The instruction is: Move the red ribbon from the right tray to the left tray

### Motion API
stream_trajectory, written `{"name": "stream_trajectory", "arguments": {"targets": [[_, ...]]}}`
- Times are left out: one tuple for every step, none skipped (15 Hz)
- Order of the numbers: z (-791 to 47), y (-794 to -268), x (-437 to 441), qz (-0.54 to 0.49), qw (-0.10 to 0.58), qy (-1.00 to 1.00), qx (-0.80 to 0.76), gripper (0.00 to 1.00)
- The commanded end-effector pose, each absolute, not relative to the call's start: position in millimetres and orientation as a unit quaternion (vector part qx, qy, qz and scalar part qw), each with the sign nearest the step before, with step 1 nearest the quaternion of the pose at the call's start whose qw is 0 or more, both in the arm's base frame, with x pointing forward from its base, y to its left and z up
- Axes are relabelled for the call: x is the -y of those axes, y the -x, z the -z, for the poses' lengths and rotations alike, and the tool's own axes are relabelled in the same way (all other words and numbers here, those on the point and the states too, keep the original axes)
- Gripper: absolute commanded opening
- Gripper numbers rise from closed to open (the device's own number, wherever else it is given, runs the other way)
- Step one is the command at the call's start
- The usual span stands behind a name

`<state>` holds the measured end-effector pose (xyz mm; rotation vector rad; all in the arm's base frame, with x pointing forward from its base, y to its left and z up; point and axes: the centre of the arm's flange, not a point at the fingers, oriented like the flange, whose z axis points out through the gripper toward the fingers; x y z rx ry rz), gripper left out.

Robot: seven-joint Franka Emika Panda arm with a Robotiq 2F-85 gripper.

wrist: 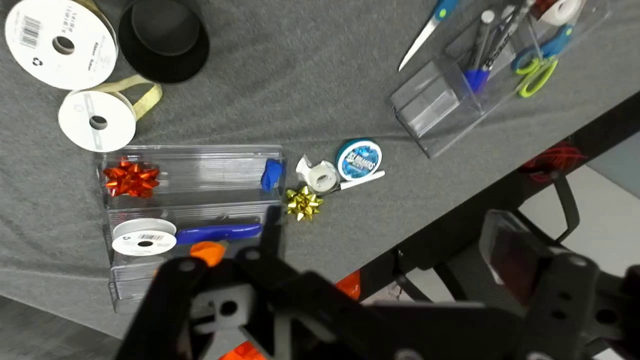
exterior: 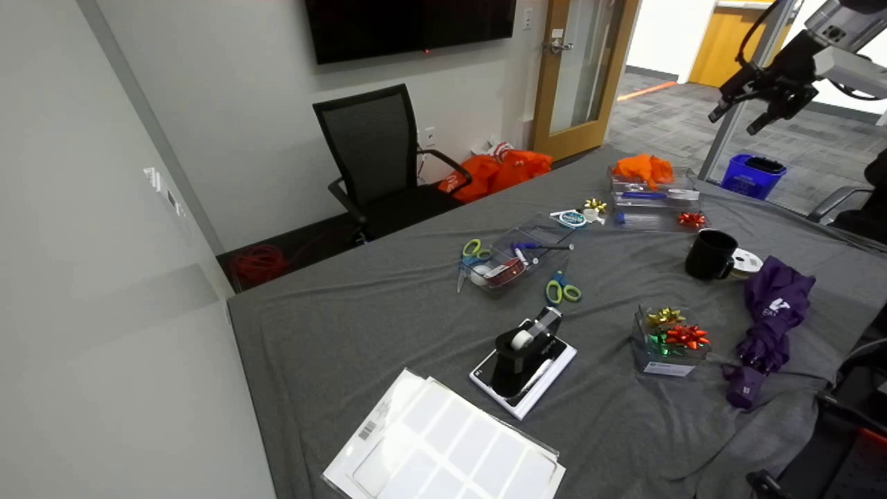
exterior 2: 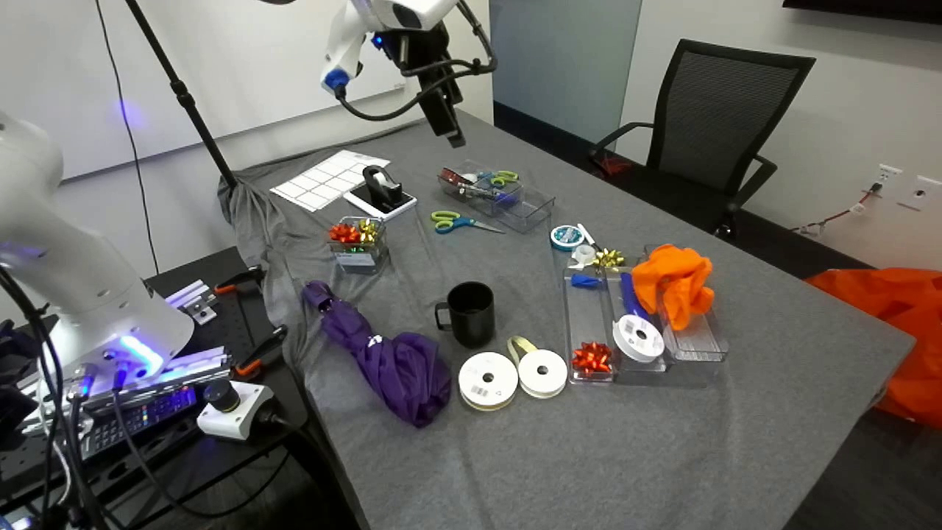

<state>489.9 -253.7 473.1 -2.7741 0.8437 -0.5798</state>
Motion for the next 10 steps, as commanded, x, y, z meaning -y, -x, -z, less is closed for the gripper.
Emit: {"name": "stream_trajectory", "arguments": {"targets": [[-452.9, -527.2, 302.5, 0.214, 0.080, 0.916, -0.331, 1.00], [-443.2, -531.5, 313.8, 0.218, 0.071, 0.912, -0.340, 1.00], [-433.4, -535.0, 323.7, 0.218, 0.061, 0.911, -0.345, 1.00], [-421.7, -538.7, 335.3, 0.215, 0.046, 0.910, -0.350, 1.00], [-411.7, -542.1, 344.6, 0.208, 0.033, 0.911, -0.354, 1.00], [-400.9, -547.2, 354.4, 0.195, 0.022, 0.914, -0.357, 1.00], [-390.7, -552.6, 361.7, 0.178, 0.019, 0.915, -0.360, 1.00], [-381.9, -558.0, 367.4, 0.164, 0.011, 0.917, -0.364, 1.00], [-374.4, -563.1, 372.1, 0.155, 0.007, 0.917, -0.368, 1.00], [-368.7, -567.9, 377.2, 0.144, 0.000, 0.919, -0.366, 1.00]]}}
